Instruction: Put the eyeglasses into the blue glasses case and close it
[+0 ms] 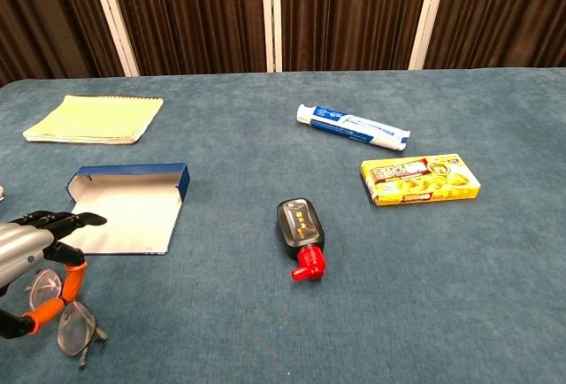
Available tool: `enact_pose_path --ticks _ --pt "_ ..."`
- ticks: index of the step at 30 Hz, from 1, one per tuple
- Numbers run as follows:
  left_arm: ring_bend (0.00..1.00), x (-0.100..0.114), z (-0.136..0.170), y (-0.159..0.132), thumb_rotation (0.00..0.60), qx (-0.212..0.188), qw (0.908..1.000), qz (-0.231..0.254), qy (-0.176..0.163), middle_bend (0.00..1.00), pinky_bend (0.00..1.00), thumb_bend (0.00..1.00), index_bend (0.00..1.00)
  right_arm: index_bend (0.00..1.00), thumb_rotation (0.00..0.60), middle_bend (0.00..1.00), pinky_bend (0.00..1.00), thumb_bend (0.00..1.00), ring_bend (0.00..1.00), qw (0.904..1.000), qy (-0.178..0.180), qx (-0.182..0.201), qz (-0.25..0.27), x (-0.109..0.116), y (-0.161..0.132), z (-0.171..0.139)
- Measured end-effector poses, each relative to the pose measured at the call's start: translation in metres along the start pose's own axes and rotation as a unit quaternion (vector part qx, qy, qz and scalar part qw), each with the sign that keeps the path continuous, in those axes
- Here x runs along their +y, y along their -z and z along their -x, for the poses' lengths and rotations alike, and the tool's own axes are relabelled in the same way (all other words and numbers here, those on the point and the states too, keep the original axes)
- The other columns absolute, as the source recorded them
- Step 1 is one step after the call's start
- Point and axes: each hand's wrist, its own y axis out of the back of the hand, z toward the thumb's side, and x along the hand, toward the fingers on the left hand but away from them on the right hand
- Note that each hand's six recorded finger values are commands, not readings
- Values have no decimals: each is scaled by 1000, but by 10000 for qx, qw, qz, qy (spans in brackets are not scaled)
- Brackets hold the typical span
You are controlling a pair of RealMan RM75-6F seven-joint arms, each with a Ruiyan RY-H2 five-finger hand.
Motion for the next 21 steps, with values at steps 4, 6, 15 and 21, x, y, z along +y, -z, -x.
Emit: enact_pose_path --ticks 4,6,15,21 --pt "0 2 0 0 600 -13 10000 36 -9 0 0 547 589 0 600 0 0 0 0 10000 -10 3 -20 -1 0 0" --pt "0 4 -1 0 600 -20 10000 74 -36 0 0 547 592 0 600 0 0 0 0 10000 -13 3 -24 -1 -1 0" --pt "0 32 -17 -5 600 -84 9985 449 -292 0 0 546 596 0 600 0 0 0 0 10000 -54 13 -62 -4 -2 0" --pt "0 59 -47 -2 600 -40 9972 518 -545 0 0 547 602 0 600 0 0 0 0 9999 -97 10 -106 -8 -2 2"
